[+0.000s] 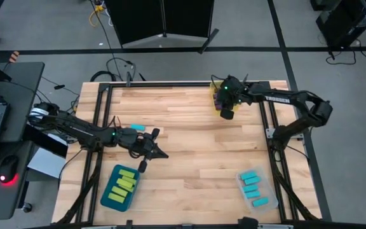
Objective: Sort blocks
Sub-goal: Put the violet block into the transparent yellow bin
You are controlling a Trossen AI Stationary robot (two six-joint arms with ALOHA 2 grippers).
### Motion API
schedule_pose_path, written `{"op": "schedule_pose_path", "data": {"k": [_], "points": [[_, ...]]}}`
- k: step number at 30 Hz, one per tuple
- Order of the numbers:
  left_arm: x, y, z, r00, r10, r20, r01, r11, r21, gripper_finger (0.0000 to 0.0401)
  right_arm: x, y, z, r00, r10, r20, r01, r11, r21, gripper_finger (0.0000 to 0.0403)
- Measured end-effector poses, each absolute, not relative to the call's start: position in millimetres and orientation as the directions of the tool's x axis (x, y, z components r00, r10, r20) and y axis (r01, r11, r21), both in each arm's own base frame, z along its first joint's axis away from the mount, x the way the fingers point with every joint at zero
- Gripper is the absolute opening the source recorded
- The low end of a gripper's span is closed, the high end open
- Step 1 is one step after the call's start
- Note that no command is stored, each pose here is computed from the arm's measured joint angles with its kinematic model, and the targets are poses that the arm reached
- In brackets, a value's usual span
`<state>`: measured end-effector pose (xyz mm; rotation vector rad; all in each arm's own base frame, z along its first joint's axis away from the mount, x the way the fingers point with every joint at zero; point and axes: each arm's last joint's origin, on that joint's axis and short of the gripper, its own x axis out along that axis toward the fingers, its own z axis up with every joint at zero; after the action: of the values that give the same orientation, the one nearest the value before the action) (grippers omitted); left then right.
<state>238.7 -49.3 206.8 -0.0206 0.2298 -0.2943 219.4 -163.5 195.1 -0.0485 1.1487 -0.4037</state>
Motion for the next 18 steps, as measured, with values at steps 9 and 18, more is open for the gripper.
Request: {"op": "schedule_pose_path", "data": {"k": [9,18], "points": [[239,-50,207,0.931,-0.289,-0.222,0.285,0.957,-0.051,0.0008,218,-178,164,0.275,-0.281,-0.919,0.307,0.932,-0.193,0.0117],[238,-50,206,0.929,-0.289,-0.232,0.286,0.957,-0.049,0.0008,219,-182,156,0.26,-0.271,-0.927,0.352,0.921,-0.17,0.013]]}}
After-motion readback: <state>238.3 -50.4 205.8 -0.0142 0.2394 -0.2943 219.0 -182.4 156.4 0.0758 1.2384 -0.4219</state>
